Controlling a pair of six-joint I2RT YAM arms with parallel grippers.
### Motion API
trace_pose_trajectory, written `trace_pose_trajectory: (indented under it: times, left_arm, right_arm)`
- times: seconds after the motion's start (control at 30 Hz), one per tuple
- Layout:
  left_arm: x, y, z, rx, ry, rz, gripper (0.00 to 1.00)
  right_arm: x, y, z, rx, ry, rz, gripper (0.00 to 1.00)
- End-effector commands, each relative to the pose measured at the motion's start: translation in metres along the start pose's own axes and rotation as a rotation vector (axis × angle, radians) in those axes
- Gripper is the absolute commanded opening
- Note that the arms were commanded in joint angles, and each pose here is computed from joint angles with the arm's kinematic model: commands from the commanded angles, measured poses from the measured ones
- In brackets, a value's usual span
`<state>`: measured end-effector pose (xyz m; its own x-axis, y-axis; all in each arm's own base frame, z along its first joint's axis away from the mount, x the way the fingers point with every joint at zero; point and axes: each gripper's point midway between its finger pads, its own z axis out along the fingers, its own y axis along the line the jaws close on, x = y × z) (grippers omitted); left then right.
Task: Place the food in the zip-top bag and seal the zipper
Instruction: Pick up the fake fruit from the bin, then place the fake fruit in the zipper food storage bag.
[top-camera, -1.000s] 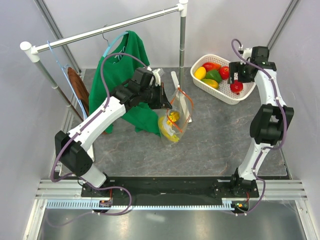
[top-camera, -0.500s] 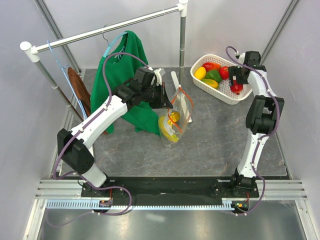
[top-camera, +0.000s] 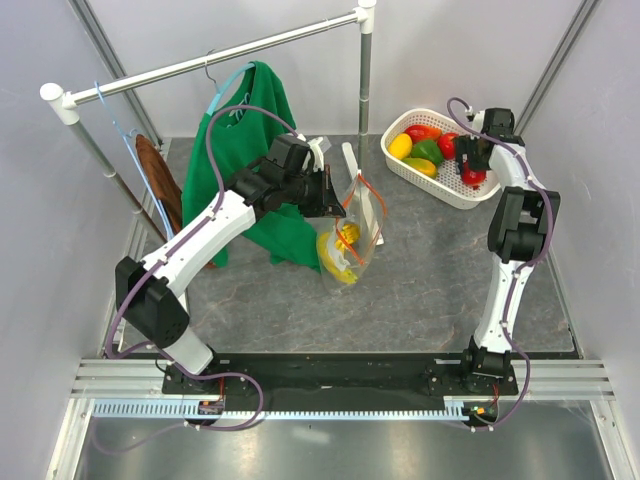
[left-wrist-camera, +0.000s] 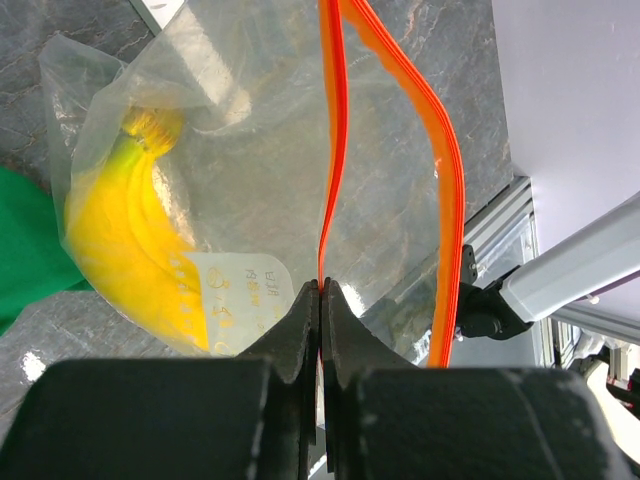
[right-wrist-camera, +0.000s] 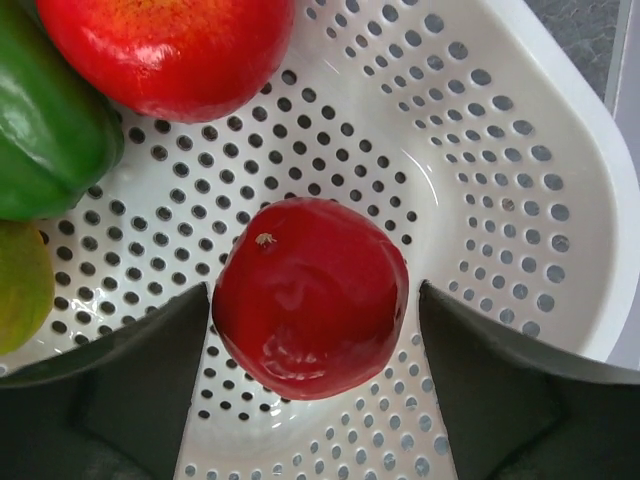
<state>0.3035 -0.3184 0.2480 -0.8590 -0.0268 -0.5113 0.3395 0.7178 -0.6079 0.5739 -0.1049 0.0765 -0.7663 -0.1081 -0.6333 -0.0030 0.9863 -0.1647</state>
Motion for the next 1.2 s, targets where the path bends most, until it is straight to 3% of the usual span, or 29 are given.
trace_pose_trajectory:
  times: [0.0,0.03,0.23,0.5,0.6,0.73,0.9,1.07,1.17]
  left_arm:
    - [-0.015,-0.005,-0.002,0.027,-0.041,0.021,0.02]
    - [-0.015,-0.003,-0.001,0.024,-0.042,0.021,0.02]
    - [-0.015,0.000,0.000,0.024,-0.032,0.009,0.02]
    - [-0.013,0.004,0.000,0.015,-0.032,0.009,0.02]
    - [-0.012,0.006,0.000,0.012,-0.025,0.005,0.02]
    - [-0.011,0.008,0.001,0.014,-0.018,-0.006,0.02]
    - [-0.011,0.007,0.002,0.027,-0.007,-0.018,0.02]
    - [-0.009,0.006,0.003,0.041,0.004,-0.024,0.02]
    - [-0.008,0.003,0.003,0.060,0.012,-0.032,0.02]
  right_arm:
    - [-0.031,-0.001,-0.010,-0.001,-0.093,0.026,0.81]
    - [-0.032,-0.002,-0.013,0.001,-0.097,0.027,0.73]
    - [-0.041,-0.008,-0.042,0.009,-0.116,0.002,0.50]
    - [-0.088,-0.007,-0.133,-0.096,-0.258,0.041,0.39]
    - [-0.096,0.025,-0.183,-0.280,-0.309,0.044,0.37]
    - [-0.092,0.089,-0.261,-0.653,-0.345,0.069,0.35]
    - [-0.073,0.151,-0.349,-0.923,-0.371,0.046,0.33]
    - [-0.051,0.214,-0.410,-1.085,-0.409,-0.018,0.33]
    - [-0.030,0.251,-0.413,-1.109,-0.376,-0.095,0.34]
